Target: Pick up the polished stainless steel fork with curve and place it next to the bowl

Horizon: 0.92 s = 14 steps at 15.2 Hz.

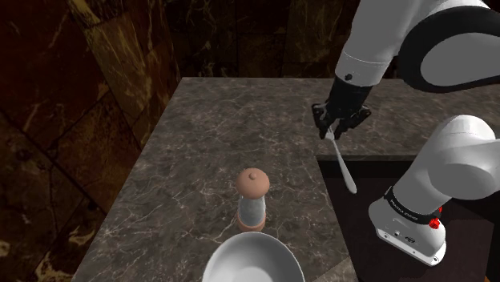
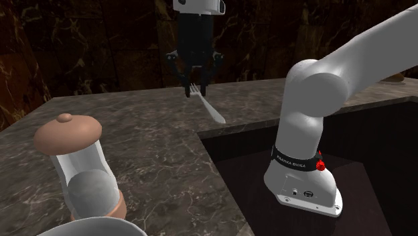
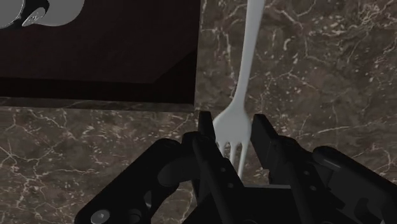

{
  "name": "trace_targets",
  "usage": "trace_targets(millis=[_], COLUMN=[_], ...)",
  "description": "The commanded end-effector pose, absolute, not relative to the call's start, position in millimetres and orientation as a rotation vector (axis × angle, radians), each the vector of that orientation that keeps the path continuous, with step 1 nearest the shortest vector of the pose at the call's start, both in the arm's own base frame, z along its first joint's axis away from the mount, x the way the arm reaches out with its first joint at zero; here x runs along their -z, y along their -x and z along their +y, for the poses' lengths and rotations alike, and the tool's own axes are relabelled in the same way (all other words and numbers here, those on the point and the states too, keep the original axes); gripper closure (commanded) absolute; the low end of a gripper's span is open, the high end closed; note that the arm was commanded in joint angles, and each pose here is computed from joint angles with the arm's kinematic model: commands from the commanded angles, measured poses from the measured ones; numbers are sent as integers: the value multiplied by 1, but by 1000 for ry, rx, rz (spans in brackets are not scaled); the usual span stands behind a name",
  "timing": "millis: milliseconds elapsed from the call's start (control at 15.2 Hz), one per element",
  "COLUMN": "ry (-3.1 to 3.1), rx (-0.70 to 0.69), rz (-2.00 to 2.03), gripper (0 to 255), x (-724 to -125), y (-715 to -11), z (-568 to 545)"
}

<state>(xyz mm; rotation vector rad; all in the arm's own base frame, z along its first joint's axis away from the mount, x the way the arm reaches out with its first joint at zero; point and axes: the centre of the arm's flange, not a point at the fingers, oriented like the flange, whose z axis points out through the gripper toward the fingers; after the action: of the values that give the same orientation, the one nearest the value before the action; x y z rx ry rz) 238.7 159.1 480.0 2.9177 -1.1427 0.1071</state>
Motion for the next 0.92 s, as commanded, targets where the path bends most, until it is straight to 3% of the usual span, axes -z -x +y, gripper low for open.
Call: trace_targets(millis=[0, 858], ry=[-2917, -2917], rx=[-106, -106], rz=[-1144, -1144], gripper=[255, 255], x=[-481, -482], y=[-216, -94], z=[179, 300])
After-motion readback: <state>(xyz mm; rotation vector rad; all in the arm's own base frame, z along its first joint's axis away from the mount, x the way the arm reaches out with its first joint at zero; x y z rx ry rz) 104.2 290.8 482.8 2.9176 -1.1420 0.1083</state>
